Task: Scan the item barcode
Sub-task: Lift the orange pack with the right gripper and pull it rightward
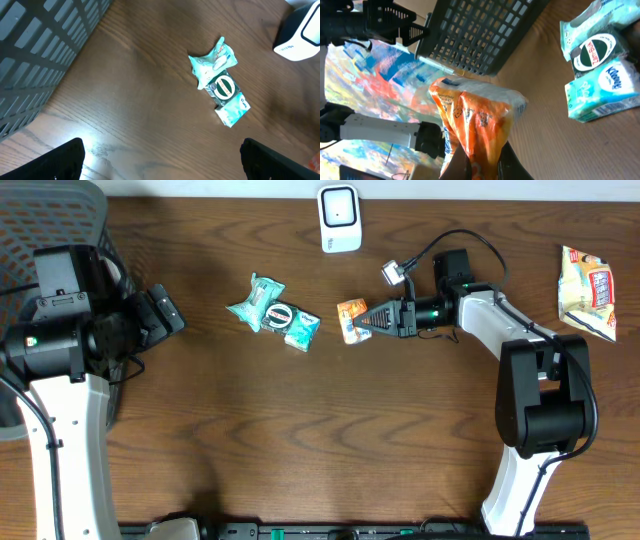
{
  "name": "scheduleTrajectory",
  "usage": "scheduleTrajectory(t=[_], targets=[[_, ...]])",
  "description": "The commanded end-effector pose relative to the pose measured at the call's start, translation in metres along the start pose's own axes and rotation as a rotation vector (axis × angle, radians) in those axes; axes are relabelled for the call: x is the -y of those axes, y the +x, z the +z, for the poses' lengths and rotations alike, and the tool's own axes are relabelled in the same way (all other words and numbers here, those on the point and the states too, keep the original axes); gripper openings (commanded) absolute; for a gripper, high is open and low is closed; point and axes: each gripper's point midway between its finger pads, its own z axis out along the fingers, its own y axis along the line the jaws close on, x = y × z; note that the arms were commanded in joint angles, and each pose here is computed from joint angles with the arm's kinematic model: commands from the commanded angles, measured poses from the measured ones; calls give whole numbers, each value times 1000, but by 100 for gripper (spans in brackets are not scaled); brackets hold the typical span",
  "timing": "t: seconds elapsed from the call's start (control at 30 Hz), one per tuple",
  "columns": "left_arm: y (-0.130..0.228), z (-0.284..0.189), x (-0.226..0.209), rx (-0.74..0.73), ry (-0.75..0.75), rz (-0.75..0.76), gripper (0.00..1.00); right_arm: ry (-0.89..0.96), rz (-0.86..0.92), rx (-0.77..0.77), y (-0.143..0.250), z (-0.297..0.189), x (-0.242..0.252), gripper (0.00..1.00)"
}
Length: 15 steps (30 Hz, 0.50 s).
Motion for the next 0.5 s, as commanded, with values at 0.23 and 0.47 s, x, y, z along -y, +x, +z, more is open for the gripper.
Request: scheduleTrajectory(t=[0.23,0.47], targets=[[-5,-5,2,14,9,-3,98,120,93,-37,4,8,15,1],[-5,-5,2,14,9,-3,98,126,56,-64,6,21,16,1]])
